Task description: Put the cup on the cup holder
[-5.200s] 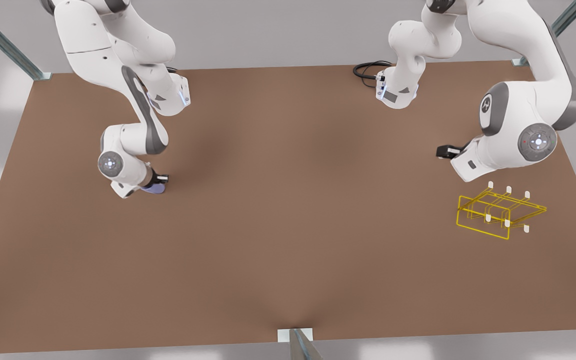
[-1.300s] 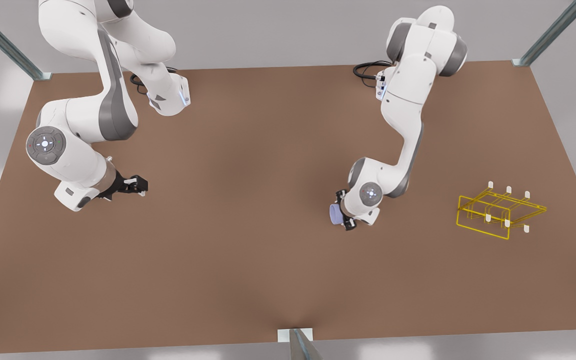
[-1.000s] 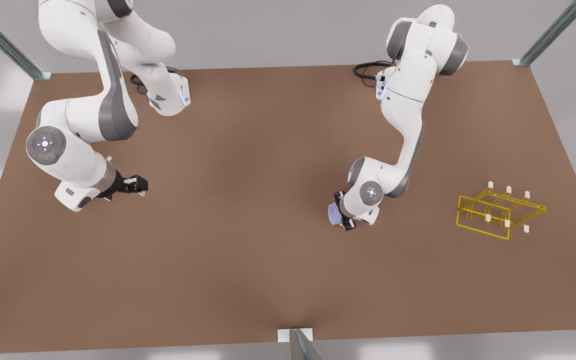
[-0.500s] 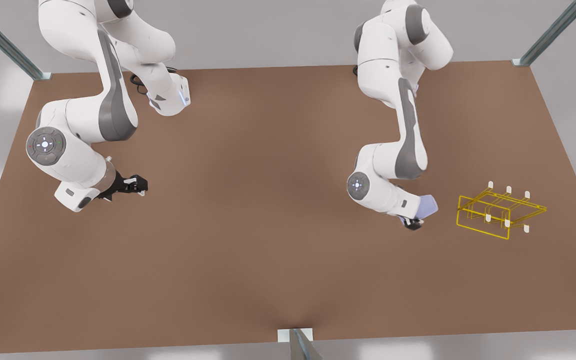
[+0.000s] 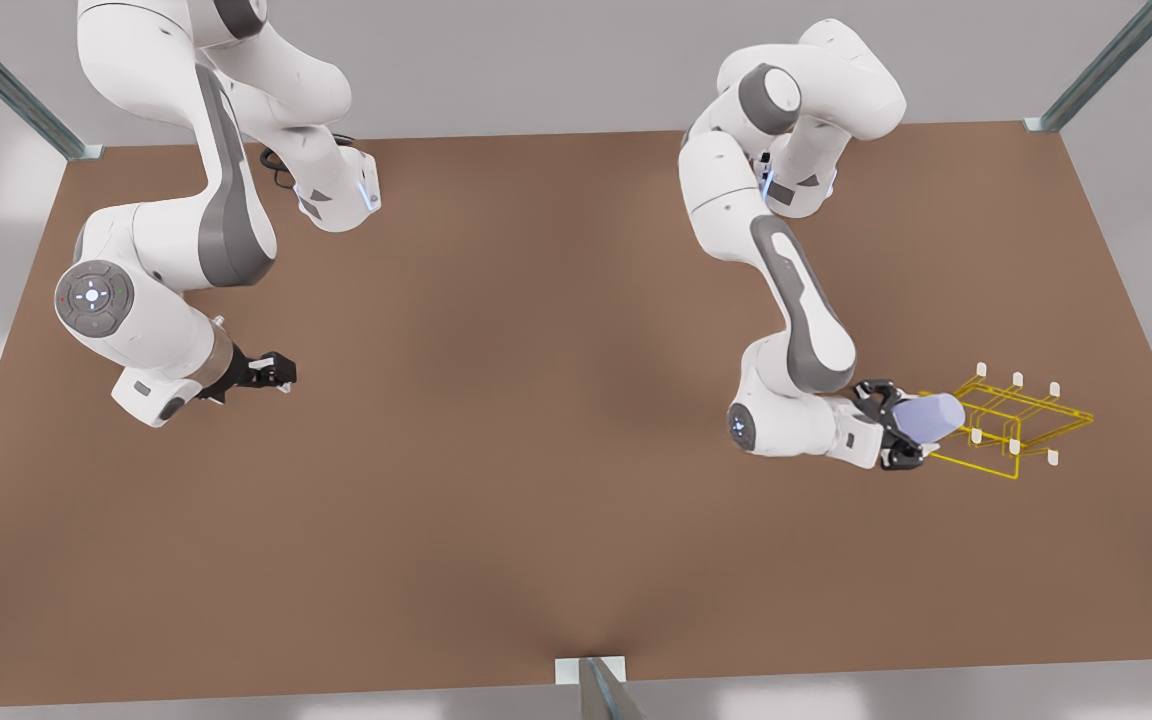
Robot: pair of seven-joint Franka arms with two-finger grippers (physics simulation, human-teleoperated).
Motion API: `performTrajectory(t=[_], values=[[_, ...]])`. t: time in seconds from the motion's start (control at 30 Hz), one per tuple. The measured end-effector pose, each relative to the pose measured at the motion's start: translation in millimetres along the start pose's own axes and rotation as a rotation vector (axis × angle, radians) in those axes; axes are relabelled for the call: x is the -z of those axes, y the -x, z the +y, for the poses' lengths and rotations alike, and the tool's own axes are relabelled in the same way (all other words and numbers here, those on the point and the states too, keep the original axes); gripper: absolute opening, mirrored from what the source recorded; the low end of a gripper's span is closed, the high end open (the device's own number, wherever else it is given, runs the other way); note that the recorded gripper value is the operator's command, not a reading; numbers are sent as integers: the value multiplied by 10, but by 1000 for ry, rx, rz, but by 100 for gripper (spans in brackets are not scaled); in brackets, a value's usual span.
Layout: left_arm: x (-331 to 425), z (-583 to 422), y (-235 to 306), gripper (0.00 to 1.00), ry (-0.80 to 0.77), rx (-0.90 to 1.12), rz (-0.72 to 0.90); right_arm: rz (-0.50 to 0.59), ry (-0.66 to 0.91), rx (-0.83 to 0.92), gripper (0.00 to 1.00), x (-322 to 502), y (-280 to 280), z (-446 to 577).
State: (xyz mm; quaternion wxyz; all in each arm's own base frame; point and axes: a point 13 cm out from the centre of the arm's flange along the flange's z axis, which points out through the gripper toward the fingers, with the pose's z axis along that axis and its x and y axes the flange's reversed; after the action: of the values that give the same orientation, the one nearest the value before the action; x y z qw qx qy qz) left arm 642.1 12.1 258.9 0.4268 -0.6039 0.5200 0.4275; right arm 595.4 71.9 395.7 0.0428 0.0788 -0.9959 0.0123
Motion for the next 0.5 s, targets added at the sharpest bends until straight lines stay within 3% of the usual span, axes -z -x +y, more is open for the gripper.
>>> performTrajectory(t=[0.3,0.5], values=[[-1146,-104,153,75,78,-120,-89,5,0,1,100,-21,2,-18],[-1341,-206,37,76,43,-190,-126,3,0,2,100,-13,9,-18]])
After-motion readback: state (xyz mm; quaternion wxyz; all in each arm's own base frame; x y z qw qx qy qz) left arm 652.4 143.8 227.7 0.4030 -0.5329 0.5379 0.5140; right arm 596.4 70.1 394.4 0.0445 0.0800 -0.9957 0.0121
